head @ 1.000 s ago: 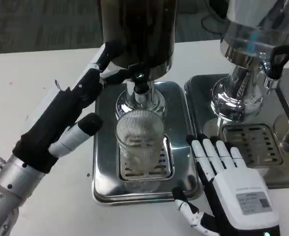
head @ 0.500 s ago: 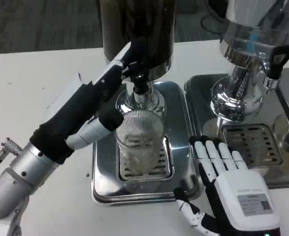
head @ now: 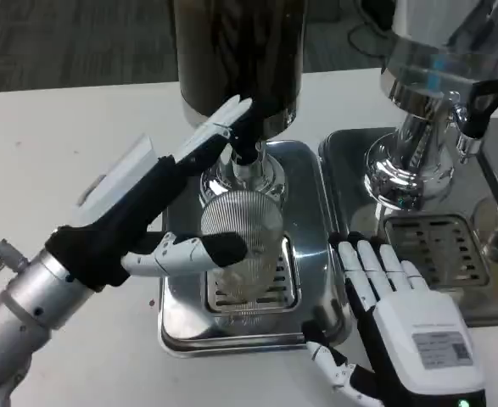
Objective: Grasp the cup under the faucet to collect the drink, then remove the cup.
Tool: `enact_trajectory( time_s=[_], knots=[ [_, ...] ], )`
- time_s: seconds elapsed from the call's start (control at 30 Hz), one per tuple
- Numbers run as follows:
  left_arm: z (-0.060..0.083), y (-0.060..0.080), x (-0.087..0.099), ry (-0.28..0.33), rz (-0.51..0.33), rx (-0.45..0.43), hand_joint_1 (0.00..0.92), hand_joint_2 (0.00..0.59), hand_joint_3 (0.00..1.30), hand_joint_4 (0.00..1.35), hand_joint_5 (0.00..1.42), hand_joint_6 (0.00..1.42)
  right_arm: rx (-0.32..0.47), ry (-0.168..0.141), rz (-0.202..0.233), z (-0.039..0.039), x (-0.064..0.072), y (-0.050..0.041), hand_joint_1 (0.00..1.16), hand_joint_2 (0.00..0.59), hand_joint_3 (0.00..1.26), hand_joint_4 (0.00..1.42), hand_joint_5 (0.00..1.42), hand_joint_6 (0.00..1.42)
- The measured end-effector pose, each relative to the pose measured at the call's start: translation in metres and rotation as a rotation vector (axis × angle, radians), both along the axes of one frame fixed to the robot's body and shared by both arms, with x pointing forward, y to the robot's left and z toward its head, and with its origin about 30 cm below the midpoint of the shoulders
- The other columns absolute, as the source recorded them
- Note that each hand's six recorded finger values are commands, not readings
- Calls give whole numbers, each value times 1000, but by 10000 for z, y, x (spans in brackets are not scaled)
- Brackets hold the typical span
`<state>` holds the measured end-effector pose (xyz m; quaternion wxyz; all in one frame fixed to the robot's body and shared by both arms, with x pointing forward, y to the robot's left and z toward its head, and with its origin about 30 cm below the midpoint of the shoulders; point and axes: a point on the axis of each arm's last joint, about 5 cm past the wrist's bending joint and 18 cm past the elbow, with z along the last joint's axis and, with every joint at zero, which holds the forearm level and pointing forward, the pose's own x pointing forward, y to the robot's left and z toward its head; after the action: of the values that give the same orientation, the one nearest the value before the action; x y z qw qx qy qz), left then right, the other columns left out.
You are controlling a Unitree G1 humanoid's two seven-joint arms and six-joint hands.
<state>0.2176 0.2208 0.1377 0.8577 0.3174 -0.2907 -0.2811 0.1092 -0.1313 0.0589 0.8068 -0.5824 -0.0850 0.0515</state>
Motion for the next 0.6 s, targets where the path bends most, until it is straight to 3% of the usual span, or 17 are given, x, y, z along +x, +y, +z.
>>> enact_trajectory(
  time_s=[0.1, 0.13, 0.27, 0.6],
  knots=[
    [21, 4, -13, -35, 12, 45, 0, 78, 69, 0, 155, 103, 0, 4, 1, 0, 2, -7, 123, 375, 0, 0, 0, 77],
    [63, 8, -39, -84, 24, 109, 0, 79, 71, 0, 155, 103, 2, 7, 1, -2, 3, -8, 123, 374, 0, 0, 0, 77],
    [121, 5, -69, -158, 42, 213, 0, 82, 74, 0, 155, 104, 2, 8, 2, -3, 12, -13, 123, 372, 0, 0, 0, 78],
    [120, 27, -111, -220, 66, 272, 0, 83, 84, 0, 156, 106, 26, 20, 4, -8, 14, -17, 122, 360, 0, 0, 0, 93]
  ],
)
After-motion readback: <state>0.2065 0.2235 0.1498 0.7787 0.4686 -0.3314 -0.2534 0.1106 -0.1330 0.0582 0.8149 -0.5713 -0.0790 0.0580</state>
